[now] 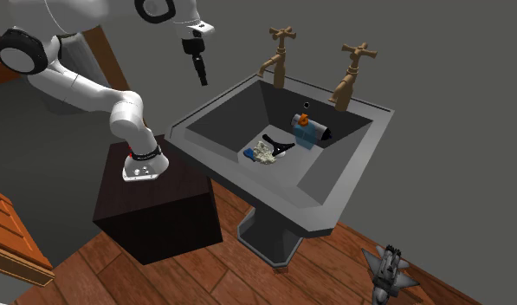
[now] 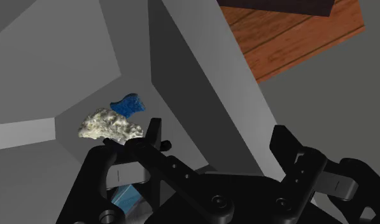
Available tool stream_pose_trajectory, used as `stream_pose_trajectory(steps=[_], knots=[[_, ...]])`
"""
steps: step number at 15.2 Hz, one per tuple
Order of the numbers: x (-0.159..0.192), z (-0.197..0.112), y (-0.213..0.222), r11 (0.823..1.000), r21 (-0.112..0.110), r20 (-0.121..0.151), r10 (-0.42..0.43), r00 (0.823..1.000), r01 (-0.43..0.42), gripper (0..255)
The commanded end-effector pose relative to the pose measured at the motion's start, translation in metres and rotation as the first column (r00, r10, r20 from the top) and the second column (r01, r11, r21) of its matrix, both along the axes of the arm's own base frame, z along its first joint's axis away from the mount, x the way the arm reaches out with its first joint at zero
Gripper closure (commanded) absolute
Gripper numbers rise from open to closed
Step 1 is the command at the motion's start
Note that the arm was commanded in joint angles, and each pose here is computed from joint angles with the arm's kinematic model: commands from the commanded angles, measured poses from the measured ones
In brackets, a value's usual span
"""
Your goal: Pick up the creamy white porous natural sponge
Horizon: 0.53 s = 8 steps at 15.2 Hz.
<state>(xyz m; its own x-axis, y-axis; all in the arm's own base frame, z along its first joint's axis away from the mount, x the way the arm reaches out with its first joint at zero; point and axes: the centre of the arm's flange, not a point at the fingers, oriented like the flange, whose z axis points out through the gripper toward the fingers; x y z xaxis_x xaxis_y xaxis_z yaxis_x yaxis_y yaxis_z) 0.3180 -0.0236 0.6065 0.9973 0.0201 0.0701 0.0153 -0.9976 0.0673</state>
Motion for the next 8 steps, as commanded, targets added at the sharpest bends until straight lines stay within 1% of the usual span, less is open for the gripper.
stream_pose_trajectory(steps=[1, 8], knots=[[0.0, 0.0, 0.0, 1.0, 0.0, 0.0, 0.0, 1.0, 0.0, 0], [0.056, -0.043, -0.071, 0.997, 0.063, -0.017, -0.046, 0.999, 0.047, 0]])
